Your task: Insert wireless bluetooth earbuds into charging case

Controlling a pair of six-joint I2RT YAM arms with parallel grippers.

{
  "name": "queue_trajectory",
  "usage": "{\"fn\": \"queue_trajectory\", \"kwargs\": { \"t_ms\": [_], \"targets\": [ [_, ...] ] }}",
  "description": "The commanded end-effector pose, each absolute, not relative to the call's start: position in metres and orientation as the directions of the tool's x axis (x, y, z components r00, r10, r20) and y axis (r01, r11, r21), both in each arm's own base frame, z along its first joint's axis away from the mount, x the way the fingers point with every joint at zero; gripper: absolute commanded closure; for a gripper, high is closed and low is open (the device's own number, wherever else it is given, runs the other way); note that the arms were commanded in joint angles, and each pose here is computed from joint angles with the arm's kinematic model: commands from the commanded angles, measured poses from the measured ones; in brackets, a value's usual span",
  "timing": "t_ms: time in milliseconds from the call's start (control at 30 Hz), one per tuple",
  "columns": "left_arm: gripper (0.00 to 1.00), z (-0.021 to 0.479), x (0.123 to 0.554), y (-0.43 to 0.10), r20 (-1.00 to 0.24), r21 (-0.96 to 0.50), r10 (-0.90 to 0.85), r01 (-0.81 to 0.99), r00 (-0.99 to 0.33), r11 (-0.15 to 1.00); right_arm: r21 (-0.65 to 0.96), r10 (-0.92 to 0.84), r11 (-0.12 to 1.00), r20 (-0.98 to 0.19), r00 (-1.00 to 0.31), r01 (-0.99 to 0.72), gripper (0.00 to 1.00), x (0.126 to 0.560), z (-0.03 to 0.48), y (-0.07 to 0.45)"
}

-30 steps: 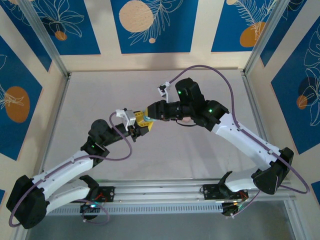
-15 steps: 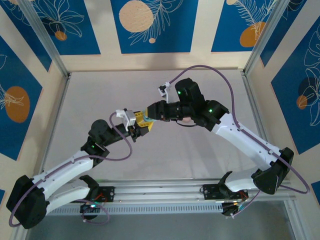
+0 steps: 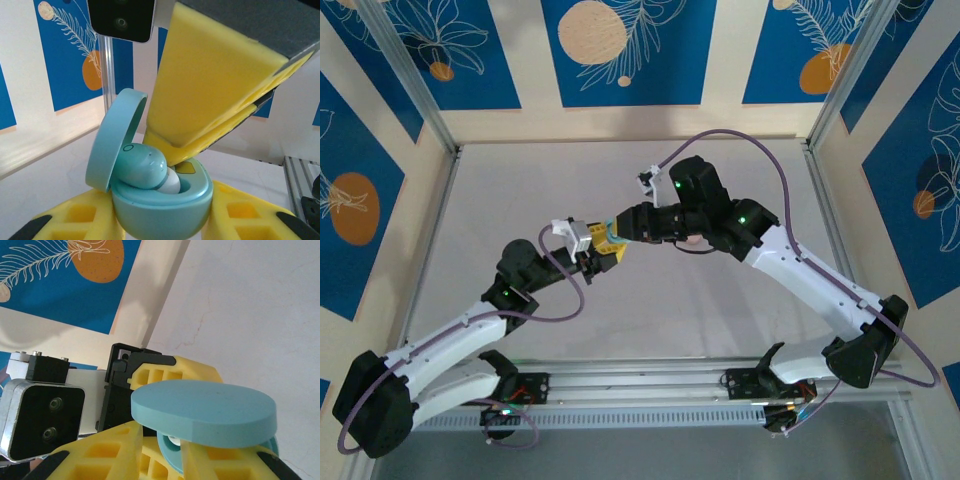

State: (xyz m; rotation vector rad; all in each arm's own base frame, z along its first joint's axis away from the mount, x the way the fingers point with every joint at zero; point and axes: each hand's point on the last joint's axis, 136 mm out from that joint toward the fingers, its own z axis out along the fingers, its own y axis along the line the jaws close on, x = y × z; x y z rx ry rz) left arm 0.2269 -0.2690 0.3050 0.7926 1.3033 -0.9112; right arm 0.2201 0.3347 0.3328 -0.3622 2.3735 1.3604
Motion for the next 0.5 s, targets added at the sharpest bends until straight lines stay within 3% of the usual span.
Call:
{"fn": "queue_trajectory", "kwargs": {
  "t_ms": [0,467],
  "targets": [
    [0.65,0.329,0.218,-0.265,-0.979,0.036,-0.164,0.896,0.121,0.443,0.762,-0.049,0.475,-0.476,-0.878,-0.44,0.72,0.21,0.35,0.331],
    [0.65,0.33,0.218,-0.265,-0.979,0.034,-0.166,0.895,0.12,0.444,0.765,-0.037,0.396,-0.54,-0.841,-0.508,0.72,0.195,0.38,0.323]
  ]
}}
